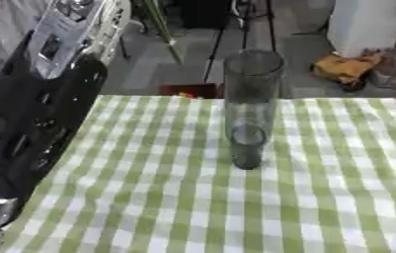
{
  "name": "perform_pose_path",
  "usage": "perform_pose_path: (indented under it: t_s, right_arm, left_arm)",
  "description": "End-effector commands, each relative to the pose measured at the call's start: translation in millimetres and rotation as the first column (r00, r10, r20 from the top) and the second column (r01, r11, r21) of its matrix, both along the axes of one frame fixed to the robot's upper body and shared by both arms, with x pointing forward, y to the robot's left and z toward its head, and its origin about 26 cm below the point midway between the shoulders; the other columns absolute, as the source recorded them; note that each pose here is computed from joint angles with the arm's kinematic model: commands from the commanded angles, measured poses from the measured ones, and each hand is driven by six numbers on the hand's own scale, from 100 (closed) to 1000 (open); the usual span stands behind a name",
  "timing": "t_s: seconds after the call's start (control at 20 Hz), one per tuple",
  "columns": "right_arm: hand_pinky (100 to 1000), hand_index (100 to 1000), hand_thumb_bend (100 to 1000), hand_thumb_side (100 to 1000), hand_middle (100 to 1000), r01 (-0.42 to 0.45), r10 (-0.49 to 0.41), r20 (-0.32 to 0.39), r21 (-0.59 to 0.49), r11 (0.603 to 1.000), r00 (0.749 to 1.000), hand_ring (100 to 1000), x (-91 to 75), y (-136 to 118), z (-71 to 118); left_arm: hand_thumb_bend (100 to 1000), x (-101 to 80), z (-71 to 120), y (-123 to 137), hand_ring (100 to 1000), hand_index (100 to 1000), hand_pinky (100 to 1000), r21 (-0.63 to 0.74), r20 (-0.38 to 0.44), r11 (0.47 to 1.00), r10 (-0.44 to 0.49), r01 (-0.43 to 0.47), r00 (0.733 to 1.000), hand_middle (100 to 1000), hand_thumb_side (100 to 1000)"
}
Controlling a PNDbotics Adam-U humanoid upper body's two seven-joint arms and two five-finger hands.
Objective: Arrange flowers into the vase.
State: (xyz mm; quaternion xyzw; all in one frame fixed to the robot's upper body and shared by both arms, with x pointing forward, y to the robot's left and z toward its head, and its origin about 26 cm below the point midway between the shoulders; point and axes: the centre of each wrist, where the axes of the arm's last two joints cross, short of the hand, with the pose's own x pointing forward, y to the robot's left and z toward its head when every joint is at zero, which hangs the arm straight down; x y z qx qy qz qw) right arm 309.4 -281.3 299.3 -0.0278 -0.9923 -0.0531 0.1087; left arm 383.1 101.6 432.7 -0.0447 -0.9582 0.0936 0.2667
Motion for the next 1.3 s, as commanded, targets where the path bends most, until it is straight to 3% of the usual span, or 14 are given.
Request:
perform_pose_path:
  t_s: [0.05, 0.6, 0.9, 1.3]
  right_arm:
    - [752, 856, 100, 1000, 828, -0.012, 0.013, 0.036, -0.024, 1.000, 0.999, 830, -4.6, 0.7, 11.5]
    - [752, 857, 100, 1000, 829, -0.027, 0.028, 0.047, -0.028, 0.999, 0.998, 831, -4.5, 3.4, 15.4]
    - [752, 857, 100, 1000, 829, -0.036, 0.037, 0.055, -0.027, 0.999, 0.998, 831, -4.5, 4.6, 18.1]
    - [753, 857, 100, 1000, 829, -0.053, 0.055, 0.081, -0.022, 0.998, 0.995, 832, -4.9, 6.6, 24.3]
  left_arm:
    - [100, -5.7, 18.5, 2.4, 100, 100, 100, -0.050, 0.062, 0.999, -0.017, 0.020, 0.998, 100, 818]
    - [100, -15.6, 30.6, -2.9, 100, 100, 100, -0.152, 0.171, 0.980, -0.103, 0.129, 0.980, 100, 817]
    - [100, -11.7, 31.3, -6.3, 100, 100, 100, -0.192, 0.190, 0.964, -0.147, 0.183, 0.971, 100, 827]
    - [100, -2.3, 25.9, -3.1, 100, 100, 100, -0.075, 0.237, 0.977, -0.177, 0.199, 0.955, 100, 823]
